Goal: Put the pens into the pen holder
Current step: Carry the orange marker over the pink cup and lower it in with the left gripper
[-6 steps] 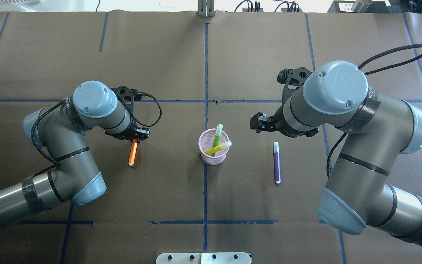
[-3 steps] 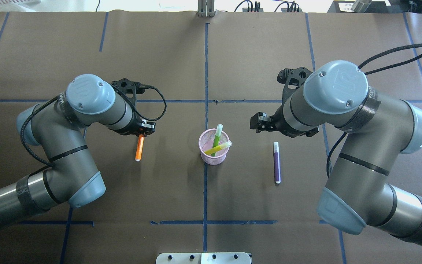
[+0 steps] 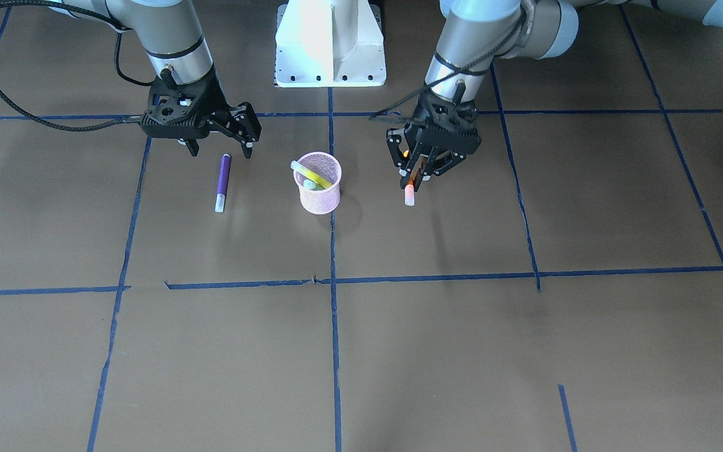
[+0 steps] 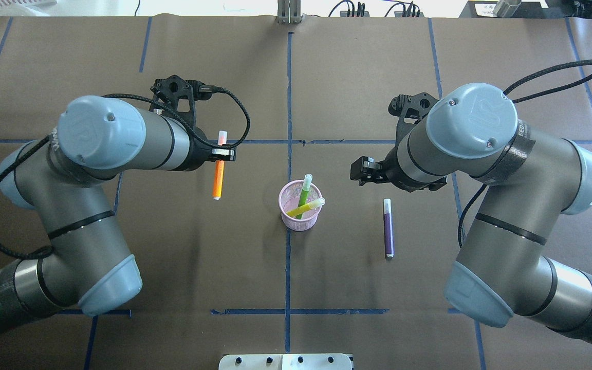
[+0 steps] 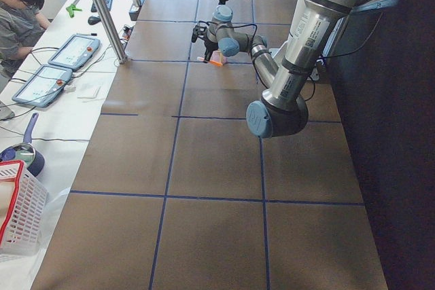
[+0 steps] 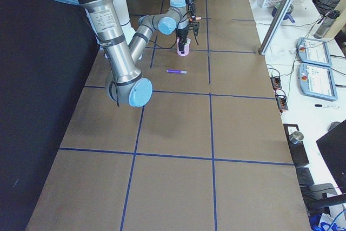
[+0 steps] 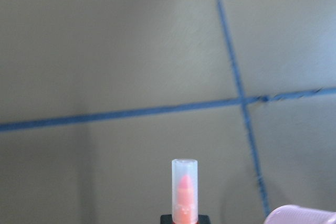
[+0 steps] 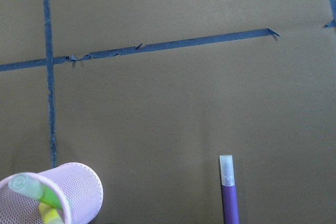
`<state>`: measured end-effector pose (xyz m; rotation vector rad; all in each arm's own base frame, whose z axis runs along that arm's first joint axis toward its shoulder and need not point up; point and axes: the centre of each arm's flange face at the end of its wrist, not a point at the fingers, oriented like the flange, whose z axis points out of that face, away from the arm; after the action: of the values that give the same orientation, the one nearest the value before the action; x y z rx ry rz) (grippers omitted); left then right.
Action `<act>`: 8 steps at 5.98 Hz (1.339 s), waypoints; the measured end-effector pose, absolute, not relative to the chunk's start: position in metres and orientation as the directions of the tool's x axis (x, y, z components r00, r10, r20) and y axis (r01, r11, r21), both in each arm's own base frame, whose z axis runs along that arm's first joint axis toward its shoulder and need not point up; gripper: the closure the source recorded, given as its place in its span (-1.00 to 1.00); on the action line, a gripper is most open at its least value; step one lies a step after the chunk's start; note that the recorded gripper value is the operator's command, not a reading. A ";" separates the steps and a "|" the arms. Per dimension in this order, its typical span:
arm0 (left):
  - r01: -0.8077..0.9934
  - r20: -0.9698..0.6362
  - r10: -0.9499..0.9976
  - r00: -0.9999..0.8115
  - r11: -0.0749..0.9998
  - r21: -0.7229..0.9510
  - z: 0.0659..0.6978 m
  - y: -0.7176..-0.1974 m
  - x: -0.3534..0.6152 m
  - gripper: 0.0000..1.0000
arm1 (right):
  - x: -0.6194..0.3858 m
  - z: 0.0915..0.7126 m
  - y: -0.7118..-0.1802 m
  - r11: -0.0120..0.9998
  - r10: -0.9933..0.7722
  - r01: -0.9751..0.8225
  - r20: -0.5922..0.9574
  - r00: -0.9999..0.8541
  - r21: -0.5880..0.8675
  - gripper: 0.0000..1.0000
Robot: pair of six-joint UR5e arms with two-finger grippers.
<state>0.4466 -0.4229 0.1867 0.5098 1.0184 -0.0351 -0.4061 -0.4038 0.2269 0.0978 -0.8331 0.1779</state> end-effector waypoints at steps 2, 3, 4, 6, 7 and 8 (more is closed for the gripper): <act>0.393 -0.819 0.272 0.505 0.773 0.499 0.156 -0.367 0.493 1.00 | -0.404 0.224 -0.403 0.982 0.102 -0.186 0.748 0.656 0.030 -1.00; 0.433 -0.814 0.280 0.509 0.734 0.523 0.148 -0.355 0.509 1.00 | -0.402 0.223 -0.402 0.982 0.099 -0.187 0.751 0.653 0.033 -1.00; 0.450 -0.809 0.293 0.510 0.710 0.541 0.136 -0.351 0.520 0.98 | -0.401 0.222 -0.402 0.982 0.098 -0.188 0.753 0.651 0.034 -1.00; 0.458 -0.789 0.320 0.524 0.676 0.578 0.115 -0.359 0.545 0.95 | -0.399 0.221 -0.401 0.981 0.098 -0.189 0.754 0.650 0.036 -1.00; 0.444 -0.764 0.348 0.544 0.653 0.613 0.112 -0.363 0.552 0.92 | -0.399 0.221 -0.401 0.981 0.098 -0.189 0.754 0.649 0.036 -1.00; 0.426 -0.740 0.370 0.561 0.638 0.642 0.115 -0.366 0.557 0.88 | -0.399 0.221 -0.401 0.981 0.098 -0.189 0.754 0.650 0.036 -1.00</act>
<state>0.5567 -0.3656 0.1146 0.9207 1.0133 -0.0393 -0.3988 -0.4012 0.2211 0.1149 -0.8484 0.1633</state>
